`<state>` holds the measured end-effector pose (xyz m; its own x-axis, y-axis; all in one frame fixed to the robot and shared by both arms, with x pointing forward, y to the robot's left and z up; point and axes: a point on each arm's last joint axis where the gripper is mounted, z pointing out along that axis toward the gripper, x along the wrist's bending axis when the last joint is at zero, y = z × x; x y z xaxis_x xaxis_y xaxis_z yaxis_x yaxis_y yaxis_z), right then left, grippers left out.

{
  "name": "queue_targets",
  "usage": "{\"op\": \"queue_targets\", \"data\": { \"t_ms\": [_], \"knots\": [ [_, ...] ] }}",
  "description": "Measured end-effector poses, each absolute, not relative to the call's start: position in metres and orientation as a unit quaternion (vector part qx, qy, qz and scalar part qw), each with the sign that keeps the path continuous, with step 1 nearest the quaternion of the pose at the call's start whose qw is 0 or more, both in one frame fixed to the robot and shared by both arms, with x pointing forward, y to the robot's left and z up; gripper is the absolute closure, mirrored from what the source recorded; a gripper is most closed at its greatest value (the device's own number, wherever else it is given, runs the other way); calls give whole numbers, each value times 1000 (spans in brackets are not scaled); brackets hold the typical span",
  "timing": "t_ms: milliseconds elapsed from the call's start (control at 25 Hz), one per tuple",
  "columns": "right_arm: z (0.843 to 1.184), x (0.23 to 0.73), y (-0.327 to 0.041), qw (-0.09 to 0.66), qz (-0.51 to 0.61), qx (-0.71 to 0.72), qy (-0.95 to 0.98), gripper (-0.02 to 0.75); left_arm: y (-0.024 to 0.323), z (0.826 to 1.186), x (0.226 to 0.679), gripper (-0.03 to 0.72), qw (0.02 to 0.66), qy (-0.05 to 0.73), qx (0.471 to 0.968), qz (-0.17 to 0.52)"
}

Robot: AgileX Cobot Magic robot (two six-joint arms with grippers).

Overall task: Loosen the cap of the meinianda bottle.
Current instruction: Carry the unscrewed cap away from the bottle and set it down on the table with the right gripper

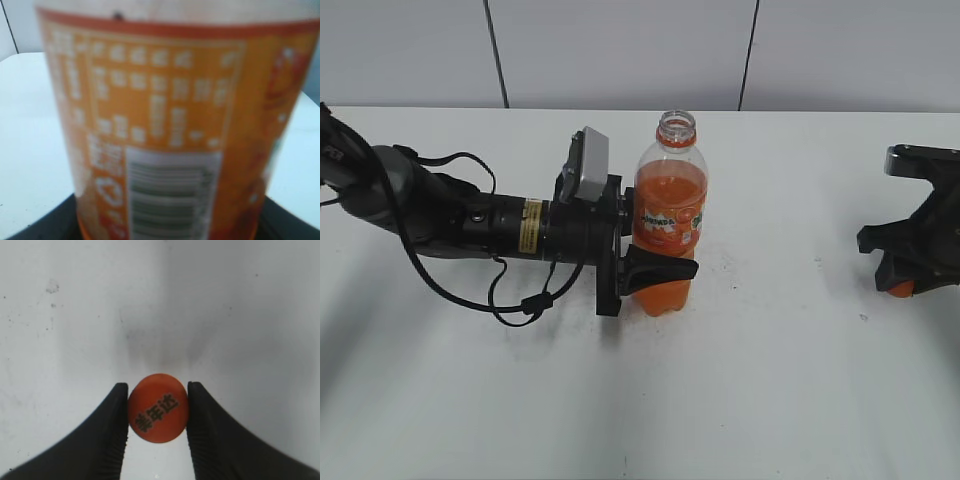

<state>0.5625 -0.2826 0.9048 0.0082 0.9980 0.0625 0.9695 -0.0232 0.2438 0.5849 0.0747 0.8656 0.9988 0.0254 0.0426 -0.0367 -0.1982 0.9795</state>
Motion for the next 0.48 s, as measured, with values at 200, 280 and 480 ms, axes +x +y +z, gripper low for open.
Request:
{"op": "queue_targets", "data": {
  "t_ms": [200, 280, 480],
  "knots": [
    [904, 563, -283, 66, 109, 708, 695, 467, 75, 866, 585, 284, 633, -4, 774, 25],
    [901, 563, -283, 64, 107, 708, 695, 467, 75, 866, 585, 284, 633, -4, 774, 25],
    [893, 563, -282, 54, 98, 711, 695, 467, 75, 866, 585, 284, 633, -4, 774, 24]
  ]
}}
